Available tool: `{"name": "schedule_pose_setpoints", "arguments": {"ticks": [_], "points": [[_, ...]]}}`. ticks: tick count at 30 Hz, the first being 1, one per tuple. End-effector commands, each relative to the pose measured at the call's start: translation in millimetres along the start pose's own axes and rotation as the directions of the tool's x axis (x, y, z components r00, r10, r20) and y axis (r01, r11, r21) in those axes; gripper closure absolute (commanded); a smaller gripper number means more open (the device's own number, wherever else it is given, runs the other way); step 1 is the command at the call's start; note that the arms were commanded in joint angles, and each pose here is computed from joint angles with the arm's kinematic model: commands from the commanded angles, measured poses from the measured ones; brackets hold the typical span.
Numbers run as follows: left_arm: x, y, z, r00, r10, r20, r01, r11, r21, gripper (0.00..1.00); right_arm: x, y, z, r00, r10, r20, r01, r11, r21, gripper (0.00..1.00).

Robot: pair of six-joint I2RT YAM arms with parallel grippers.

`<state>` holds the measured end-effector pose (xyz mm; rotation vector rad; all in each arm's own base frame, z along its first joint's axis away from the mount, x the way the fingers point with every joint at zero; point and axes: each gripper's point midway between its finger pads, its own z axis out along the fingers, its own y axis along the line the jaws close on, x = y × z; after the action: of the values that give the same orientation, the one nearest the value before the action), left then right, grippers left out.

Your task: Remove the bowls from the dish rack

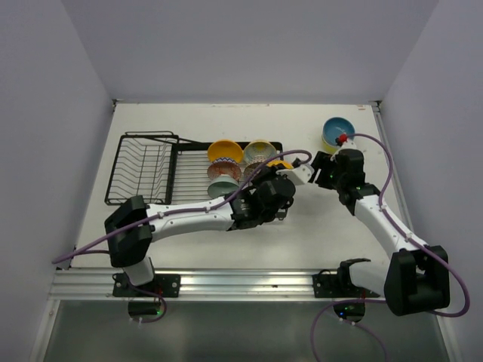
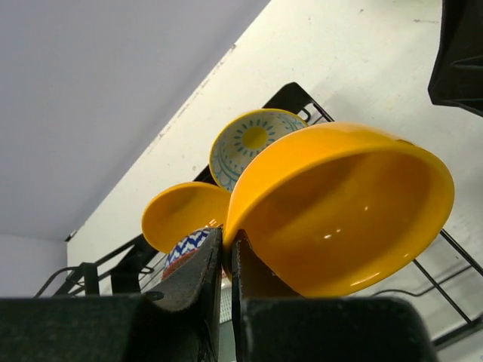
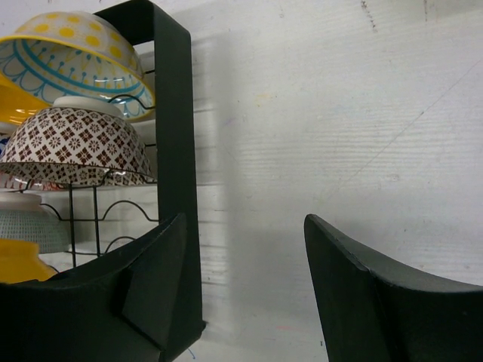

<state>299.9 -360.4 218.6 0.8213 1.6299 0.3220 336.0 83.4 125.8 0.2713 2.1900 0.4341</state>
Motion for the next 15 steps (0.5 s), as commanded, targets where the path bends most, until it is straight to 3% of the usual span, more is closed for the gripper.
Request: {"name": "schedule_pose_setpoints", "arguments": {"ticks": [1, 4, 5, 6, 9, 11, 15], "points": [[-9, 9, -19, 0.993, -0.108, -0.045, 0.111, 0.991, 0.071, 1.00, -11, 0, -9, 0.999, -0.037, 0.029, 0.037, 0.999, 0.007, 0.33], [-5, 10, -22, 0.978, -0.170, -0.121, 0.186, 0.974, 0.132, 1.00, -27, 3, -27, 0.993, -0.068, 0.101, 0.067, 0.998, 0.011, 0.33], [-2, 16, -17, 0.950, -0.266, -0.162, 0.287, 0.950, 0.121, 1.00, -26, 2, -30, 0.991, -0.072, 0.112, 0.071, 0.997, 0.010, 0.33], [6, 20, -19, 0.939, -0.277, -0.203, 0.307, 0.942, 0.133, 1.00, -36, 7, -39, 0.984, -0.072, 0.163, 0.074, 0.997, -0.007, 0.33], [2, 28, -16, 0.866, -0.422, -0.270, 0.484, 0.842, 0.239, 1.00, -38, 21, -50, 0.976, -0.066, 0.206, 0.085, 0.993, -0.087, 0.35], [1, 44, -11, 0.817, -0.500, -0.288, 0.565, 0.792, 0.229, 1.00, -33, 33, -56, 0.978, -0.067, 0.197, 0.099, 0.983, -0.156, 0.36], [-2, 48, -10, 0.796, -0.504, -0.335, 0.589, 0.772, 0.240, 1.00, -38, 54, -78, 0.971, -0.075, 0.229, 0.133, 0.960, -0.248, 0.37]]}}
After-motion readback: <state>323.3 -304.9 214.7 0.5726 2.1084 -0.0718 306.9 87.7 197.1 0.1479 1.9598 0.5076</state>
